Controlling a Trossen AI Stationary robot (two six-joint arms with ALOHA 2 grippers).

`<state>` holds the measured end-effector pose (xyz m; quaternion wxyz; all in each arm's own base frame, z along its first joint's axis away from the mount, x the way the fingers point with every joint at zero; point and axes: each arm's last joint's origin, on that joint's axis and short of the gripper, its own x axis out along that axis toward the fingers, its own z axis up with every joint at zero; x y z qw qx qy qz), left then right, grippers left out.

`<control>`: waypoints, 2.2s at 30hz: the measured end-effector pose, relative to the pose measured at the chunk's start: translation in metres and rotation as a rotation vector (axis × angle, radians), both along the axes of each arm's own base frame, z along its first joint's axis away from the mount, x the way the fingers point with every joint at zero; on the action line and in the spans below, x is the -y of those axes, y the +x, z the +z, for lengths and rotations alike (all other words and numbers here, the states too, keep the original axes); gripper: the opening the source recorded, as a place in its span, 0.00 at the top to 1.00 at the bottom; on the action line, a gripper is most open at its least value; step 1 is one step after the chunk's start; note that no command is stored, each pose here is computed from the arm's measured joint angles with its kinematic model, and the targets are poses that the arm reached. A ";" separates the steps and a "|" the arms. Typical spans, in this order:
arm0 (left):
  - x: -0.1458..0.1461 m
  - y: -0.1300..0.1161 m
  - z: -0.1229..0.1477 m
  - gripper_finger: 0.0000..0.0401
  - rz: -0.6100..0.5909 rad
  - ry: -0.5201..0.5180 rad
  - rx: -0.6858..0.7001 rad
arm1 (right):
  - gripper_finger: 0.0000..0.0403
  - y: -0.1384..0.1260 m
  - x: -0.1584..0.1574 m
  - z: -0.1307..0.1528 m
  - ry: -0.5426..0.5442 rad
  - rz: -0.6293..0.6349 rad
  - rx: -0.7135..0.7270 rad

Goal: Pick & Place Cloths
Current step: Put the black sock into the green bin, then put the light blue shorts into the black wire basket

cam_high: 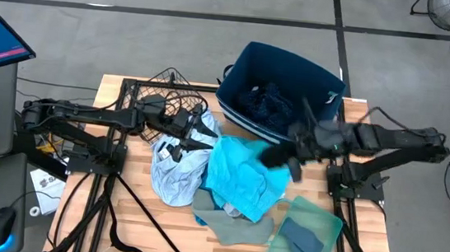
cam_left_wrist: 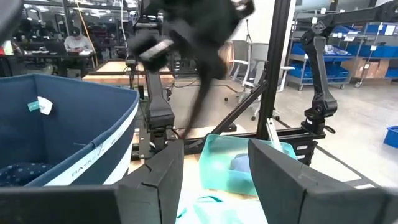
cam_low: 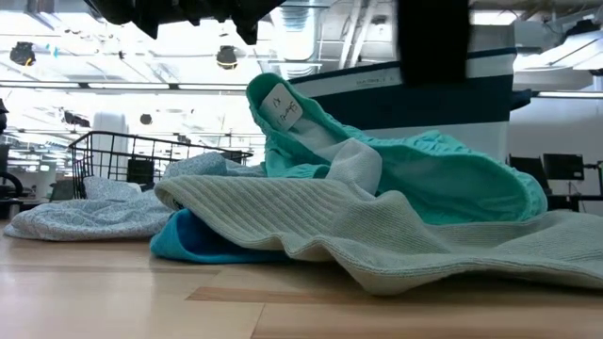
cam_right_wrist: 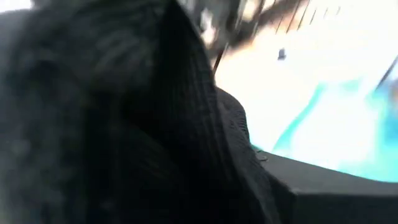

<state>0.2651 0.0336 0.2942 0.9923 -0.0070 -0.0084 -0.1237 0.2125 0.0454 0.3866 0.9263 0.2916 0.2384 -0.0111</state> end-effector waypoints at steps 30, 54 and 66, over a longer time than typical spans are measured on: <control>-0.006 -0.001 0.000 0.61 0.024 0.015 0.004 | 1.00 -0.065 -0.195 -0.146 0.120 -0.293 -1.037; -0.007 -0.001 -0.012 0.54 0.050 -0.003 -0.117 | 0.30 -0.039 -0.179 -0.158 0.094 -0.232 -1.249; -0.009 -0.004 -0.030 0.50 0.133 0.027 -0.301 | 0.20 -0.046 -0.164 -0.155 0.015 -0.328 -1.362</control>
